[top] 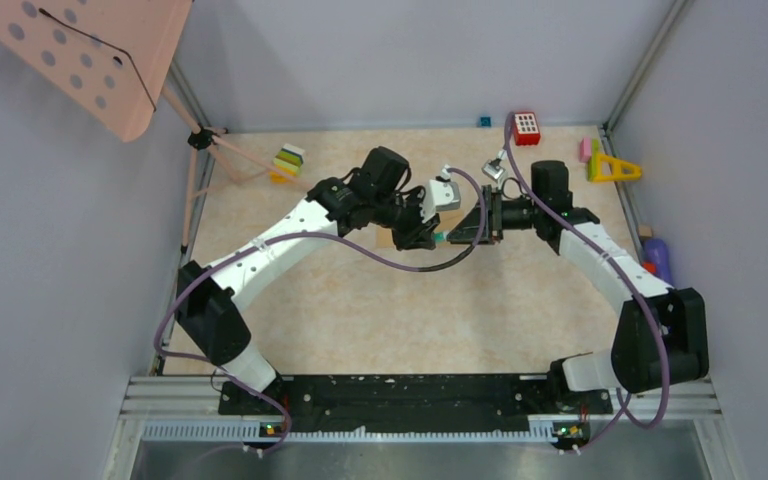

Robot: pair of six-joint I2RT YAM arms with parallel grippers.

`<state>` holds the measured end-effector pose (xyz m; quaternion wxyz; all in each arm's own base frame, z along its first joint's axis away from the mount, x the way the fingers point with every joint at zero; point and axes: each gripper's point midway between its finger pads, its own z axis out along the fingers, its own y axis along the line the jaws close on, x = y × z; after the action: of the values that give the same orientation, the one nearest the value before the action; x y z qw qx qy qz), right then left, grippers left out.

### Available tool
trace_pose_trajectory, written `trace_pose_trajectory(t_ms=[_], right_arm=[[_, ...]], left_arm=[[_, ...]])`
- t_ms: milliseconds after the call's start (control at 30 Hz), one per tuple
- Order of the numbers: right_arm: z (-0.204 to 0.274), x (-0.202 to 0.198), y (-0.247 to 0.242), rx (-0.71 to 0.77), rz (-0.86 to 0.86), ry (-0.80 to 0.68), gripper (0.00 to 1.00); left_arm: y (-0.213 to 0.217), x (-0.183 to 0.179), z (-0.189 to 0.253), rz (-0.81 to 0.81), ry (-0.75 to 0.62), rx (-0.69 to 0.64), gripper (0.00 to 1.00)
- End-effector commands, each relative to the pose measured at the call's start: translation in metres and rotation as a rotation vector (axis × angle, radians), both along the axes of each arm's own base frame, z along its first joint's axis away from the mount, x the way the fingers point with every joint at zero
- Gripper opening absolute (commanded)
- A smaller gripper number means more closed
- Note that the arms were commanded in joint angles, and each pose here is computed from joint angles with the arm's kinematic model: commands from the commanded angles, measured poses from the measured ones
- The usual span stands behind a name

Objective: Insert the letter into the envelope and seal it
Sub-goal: Screw the solid glue.

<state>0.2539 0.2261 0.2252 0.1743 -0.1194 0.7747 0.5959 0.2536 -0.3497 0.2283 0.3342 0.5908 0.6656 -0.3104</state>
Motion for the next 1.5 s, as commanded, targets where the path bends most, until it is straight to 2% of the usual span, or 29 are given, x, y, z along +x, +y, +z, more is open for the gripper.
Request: trace_pose_trajectory(t_ms=[0, 267, 500, 567, 700, 833, 1000, 1100, 1200, 1333, 1400, 1467], right_arm=[[0.005, 0.005, 0.001, 0.022, 0.002, -0.024, 0.44], [0.011, 0.01, 0.003, 0.038, -0.001, -0.019, 0.4], [0.009, 0.006, 0.003, 0.03, 0.012, -0.037, 0.18], [0.011, 0.004, 0.003, 0.022, 0.023, -0.068, 0.14], [0.012, -0.003, 0.004, -0.032, 0.089, -0.23, 0.14], [0.018, -0.011, 0.002, -0.068, 0.148, -0.48, 0.14], [0.022, -0.027, -0.002, -0.133, 0.258, -0.947, 0.14], [0.022, -0.039, -0.003, -0.167, 0.308, -1.144, 0.19], [0.022, -0.038, -0.004, -0.179, 0.307, -1.126, 0.32], [0.035, -0.034, -0.004, -0.179, 0.204, -0.982, 0.6], [0.045, -0.033, -0.005, -0.152, 0.167, -0.884, 0.68], [0.058, -0.033, -0.01, -0.079, 0.148, -0.765, 0.71]], left_arm=[[-0.008, 0.001, 0.012, -0.023, -0.04, -0.039, 0.0], [-0.01, 0.0, 0.009, -0.032, -0.037, -0.03, 0.0], [-0.01, -0.001, 0.007, -0.036, -0.033, -0.027, 0.0], [-0.011, -0.004, 0.007, -0.048, -0.019, -0.033, 0.0], [-0.016, -0.021, 0.004, -0.115, 0.077, -0.061, 0.0], [-0.021, -0.044, 0.006, -0.221, 0.213, -0.098, 0.0], [-0.022, -0.065, 0.02, -0.329, 0.364, -0.173, 0.0], [-0.02, -0.072, 0.028, -0.374, 0.436, -0.219, 0.01], [-0.018, -0.072, 0.035, -0.388, 0.473, -0.253, 0.02], [-0.018, -0.058, 0.034, -0.329, 0.39, -0.223, 0.02], [-0.016, -0.049, 0.034, -0.281, 0.316, -0.204, 0.02], [-0.014, -0.042, 0.032, -0.241, 0.259, -0.19, 0.02]])
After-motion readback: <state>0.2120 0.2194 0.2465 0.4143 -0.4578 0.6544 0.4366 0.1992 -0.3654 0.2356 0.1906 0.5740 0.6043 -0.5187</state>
